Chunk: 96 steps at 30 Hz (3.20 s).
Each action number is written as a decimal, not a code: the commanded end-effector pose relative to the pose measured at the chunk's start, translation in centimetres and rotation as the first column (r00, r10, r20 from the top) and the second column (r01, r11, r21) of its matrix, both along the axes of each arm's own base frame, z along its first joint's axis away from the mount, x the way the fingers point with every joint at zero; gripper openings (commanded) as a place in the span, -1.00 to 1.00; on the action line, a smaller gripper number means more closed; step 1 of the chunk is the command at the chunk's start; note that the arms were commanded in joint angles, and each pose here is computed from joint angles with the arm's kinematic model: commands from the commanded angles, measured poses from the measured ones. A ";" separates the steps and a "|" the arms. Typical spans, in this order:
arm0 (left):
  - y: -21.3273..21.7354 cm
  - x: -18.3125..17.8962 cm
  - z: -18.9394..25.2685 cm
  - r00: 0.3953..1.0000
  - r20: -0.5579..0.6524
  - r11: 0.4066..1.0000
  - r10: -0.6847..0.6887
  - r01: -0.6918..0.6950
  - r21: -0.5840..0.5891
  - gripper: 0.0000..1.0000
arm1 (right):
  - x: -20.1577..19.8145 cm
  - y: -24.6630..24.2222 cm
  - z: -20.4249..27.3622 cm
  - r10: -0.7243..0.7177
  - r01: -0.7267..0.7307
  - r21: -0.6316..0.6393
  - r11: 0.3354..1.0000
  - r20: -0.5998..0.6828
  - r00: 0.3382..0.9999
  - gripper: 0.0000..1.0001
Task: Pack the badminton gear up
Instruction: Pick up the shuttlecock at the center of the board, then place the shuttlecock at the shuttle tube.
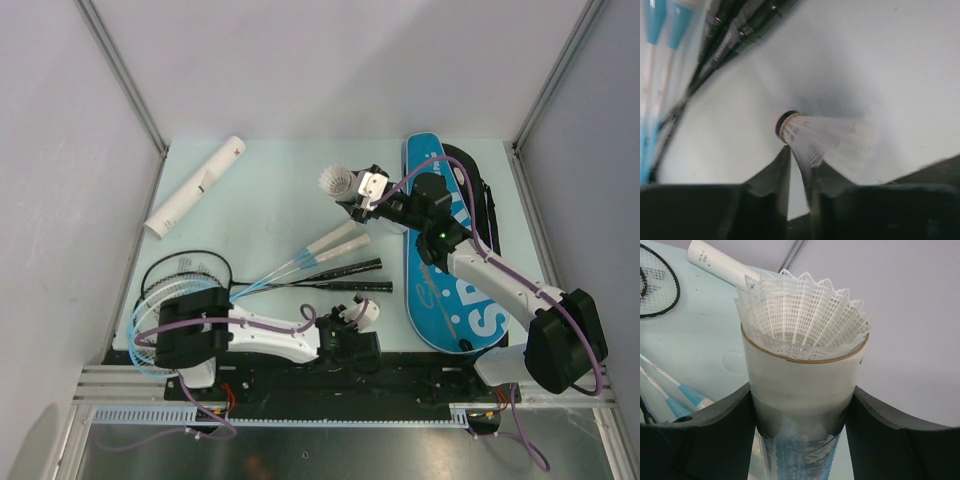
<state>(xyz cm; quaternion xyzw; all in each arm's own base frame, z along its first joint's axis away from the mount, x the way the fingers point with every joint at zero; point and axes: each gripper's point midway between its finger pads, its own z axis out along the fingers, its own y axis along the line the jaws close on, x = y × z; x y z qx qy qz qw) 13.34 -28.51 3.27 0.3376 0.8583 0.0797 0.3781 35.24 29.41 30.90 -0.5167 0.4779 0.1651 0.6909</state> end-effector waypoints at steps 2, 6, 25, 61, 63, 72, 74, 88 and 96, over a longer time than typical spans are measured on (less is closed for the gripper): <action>0.5 2.2 3.8 0.985 0.159 0.998 0.062 -0.061 -0.013 -0.99 | 0.1 -0.4 1.9 -0.017 0.017 0.031 0.999 0.015 1.000 -0.33; 1.0 2.3 9.3 0.992 0.124 0.992 -0.015 0.030 -0.120 -0.99 | 0.2 -0.4 1.7 -0.013 0.012 0.021 1.000 0.018 1.000 -0.34; 1.4 9.0 38.2 0.928 0.055 0.421 -0.369 0.220 -0.880 -0.99 | -1.2 1.0 1.3 0.070 -0.070 0.014 0.997 0.009 0.997 -0.33; 1.3 18.1 32.0 0.992 -0.112 0.672 -0.061 -0.042 -0.739 -0.20 | -1.8 1.8 1.4 0.068 -0.067 -0.018 0.998 0.057 0.996 -0.35; 1.9 18.5 32.5 0.998 -0.063 0.695 -0.007 -0.041 -0.718 0.12 | -1.7 1.7 1.3 0.067 -0.066 -0.019 0.998 0.053 0.996 -0.35; 4.1 18.7 32.0 0.997 -0.003 0.749 0.072 -0.056 -0.660 0.27 | -1.7 1.5 2.0 0.058 -0.058 -0.010 0.998 0.067 0.996 -0.36; 4.6 18.3 31.8 0.997 0.000 0.753 0.074 -0.055 -0.655 0.29 | -1.8 1.4 2.1 0.058 -0.058 -0.009 0.998 0.070 0.996 -0.36; 3.4 17.5 31.2 0.999 -0.042 0.718 0.007 -0.034 -0.695 0.50 | -2.0 1.5 1.9 0.066 -0.066 -0.010 0.998 0.058 0.996 -0.37; 0.6 21.1 27.4 0.991 -0.127 0.712 -0.048 -0.055 -0.700 0.47 | -2.4 1.8 2.3 0.084 -0.084 -0.001 0.996 0.069 0.994 -0.37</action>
